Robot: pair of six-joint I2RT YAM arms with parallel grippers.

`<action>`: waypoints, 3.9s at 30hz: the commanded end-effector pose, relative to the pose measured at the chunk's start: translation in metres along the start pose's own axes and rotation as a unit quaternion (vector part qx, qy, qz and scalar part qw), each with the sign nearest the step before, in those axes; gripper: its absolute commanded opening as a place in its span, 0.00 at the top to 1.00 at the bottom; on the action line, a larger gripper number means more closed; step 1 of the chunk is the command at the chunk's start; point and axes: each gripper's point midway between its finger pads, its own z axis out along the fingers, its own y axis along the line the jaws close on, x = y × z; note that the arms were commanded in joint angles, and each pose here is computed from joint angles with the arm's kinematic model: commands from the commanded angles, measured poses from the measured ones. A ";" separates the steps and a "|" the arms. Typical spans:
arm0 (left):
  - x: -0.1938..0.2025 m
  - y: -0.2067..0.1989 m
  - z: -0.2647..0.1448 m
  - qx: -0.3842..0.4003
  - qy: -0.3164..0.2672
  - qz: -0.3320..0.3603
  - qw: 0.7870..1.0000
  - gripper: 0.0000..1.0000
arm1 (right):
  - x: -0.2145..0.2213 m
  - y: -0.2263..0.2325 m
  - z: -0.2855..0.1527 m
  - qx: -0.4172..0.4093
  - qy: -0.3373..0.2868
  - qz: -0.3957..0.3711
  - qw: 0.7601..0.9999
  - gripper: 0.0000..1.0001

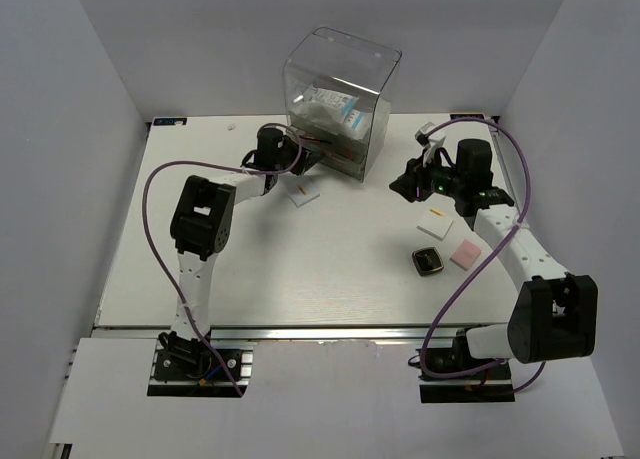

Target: Organize the makeup

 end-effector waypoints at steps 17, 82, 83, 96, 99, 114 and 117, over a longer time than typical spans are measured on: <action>-0.012 -0.050 0.026 0.071 0.007 -0.035 0.997 0.62 | 0.000 -0.006 0.000 0.011 -0.004 -0.020 1.000 0.56; -0.031 -0.003 0.027 0.058 -0.001 -0.052 0.997 0.76 | 0.052 0.053 0.011 -0.117 0.065 -0.038 0.990 0.45; -0.031 -0.002 0.028 0.057 -0.002 -0.052 0.997 0.76 | 0.052 0.053 0.011 -0.118 0.065 -0.039 0.990 0.45; -0.032 -0.001 0.028 0.060 -0.006 -0.051 0.997 1.00 | 0.053 0.053 0.010 -0.118 0.067 -0.037 0.990 0.45; -0.030 0.004 0.024 0.057 -0.007 -0.052 0.997 1.00 | 0.055 0.054 0.011 -0.119 0.068 -0.036 0.990 0.45; -0.027 -0.004 0.004 0.082 -0.005 -0.035 0.996 0.71 | 0.059 0.054 0.011 -0.120 0.071 -0.031 0.990 0.45; -0.030 -0.010 0.007 0.090 -0.005 -0.029 0.996 0.59 | 0.058 0.053 0.011 -0.119 0.070 -0.032 0.990 0.45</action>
